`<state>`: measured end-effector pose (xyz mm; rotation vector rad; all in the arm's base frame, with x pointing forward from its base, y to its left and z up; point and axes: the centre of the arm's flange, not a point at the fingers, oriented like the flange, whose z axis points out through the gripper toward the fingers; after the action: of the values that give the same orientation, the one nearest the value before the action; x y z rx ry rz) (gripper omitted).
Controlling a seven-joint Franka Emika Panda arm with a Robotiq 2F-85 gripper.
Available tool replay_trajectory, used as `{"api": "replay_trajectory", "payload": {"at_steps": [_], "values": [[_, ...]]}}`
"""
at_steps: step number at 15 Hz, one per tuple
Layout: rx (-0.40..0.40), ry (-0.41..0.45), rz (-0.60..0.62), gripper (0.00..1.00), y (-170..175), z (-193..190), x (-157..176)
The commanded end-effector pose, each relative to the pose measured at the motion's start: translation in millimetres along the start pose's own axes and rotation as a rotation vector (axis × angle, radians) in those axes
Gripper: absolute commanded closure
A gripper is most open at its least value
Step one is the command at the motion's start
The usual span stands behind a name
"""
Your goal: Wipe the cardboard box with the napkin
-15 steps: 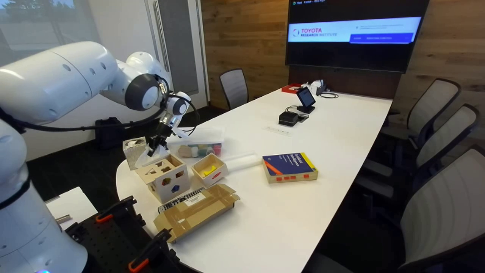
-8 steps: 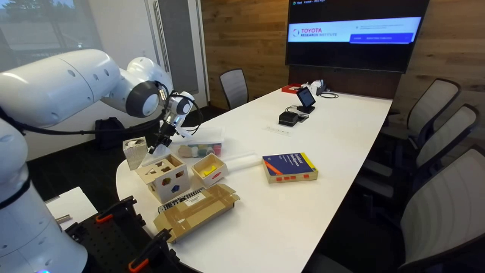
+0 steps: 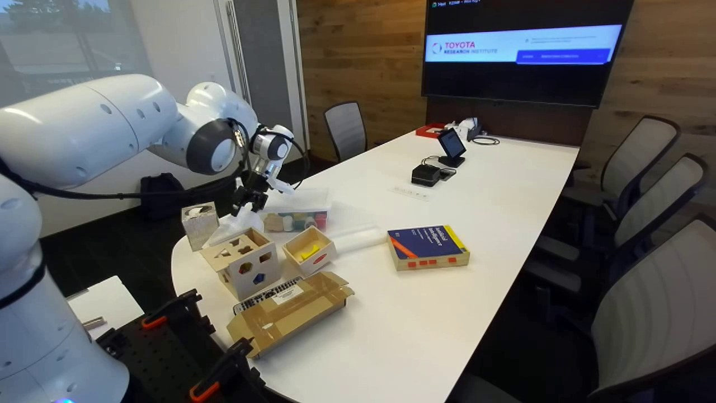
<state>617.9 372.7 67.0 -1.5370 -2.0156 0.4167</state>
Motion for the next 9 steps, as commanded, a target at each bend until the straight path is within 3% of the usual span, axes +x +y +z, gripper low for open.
{"api": "replay_trajectory", "payload": {"at_steps": [1,9], "values": [[-0.156,-0.021,0.13,0.0,-12,-43,-10],[-0.471,0.0,0.457,0.0,-37,-127,-44]]}}
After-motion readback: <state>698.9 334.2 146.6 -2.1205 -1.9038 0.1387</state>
